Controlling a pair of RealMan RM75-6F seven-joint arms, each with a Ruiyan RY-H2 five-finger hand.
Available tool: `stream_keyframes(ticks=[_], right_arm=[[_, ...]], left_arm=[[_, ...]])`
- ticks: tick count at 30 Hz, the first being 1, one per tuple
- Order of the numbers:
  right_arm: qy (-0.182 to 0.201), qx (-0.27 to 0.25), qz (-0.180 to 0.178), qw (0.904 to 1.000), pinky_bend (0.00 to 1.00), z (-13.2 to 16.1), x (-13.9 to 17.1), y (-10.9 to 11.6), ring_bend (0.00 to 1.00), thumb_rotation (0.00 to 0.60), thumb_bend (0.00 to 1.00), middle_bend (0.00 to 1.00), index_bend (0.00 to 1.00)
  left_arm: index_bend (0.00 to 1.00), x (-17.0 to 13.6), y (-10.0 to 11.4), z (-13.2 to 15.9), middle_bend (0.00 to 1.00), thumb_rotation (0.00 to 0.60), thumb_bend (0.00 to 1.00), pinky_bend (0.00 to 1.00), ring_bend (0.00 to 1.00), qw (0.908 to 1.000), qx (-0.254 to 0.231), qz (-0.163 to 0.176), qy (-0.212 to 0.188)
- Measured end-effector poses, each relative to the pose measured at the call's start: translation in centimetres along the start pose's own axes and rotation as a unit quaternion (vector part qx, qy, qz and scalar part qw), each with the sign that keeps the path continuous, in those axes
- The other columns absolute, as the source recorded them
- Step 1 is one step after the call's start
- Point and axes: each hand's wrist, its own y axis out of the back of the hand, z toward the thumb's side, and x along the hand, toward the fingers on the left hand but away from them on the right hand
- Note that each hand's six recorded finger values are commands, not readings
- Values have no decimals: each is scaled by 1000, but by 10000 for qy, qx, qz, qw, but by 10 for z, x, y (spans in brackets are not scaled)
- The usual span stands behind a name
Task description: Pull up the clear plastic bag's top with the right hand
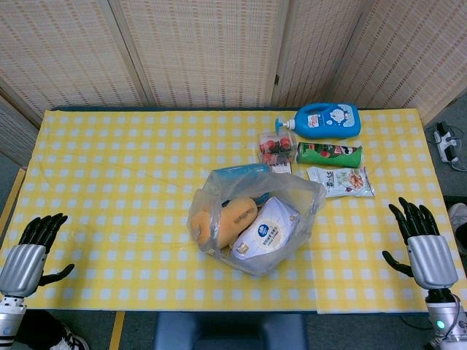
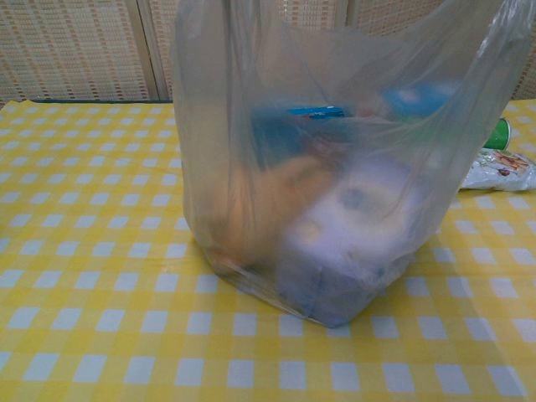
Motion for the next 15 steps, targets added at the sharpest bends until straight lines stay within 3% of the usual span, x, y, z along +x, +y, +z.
stream_keyframes(ticks=[9,15], right_arm=[[21,-126,179,9998,0,1,-2,-6,0,600,254,0,0],[365,-609,450,9965,0,10,-6,-11,0,600,255,0,0]], left_arm=[[55,2,1,0,112,600,224,0,82,10000,-7,35,-19],[55,2,2,-3,112,600,224,0,82,10000,-9,36,17]])
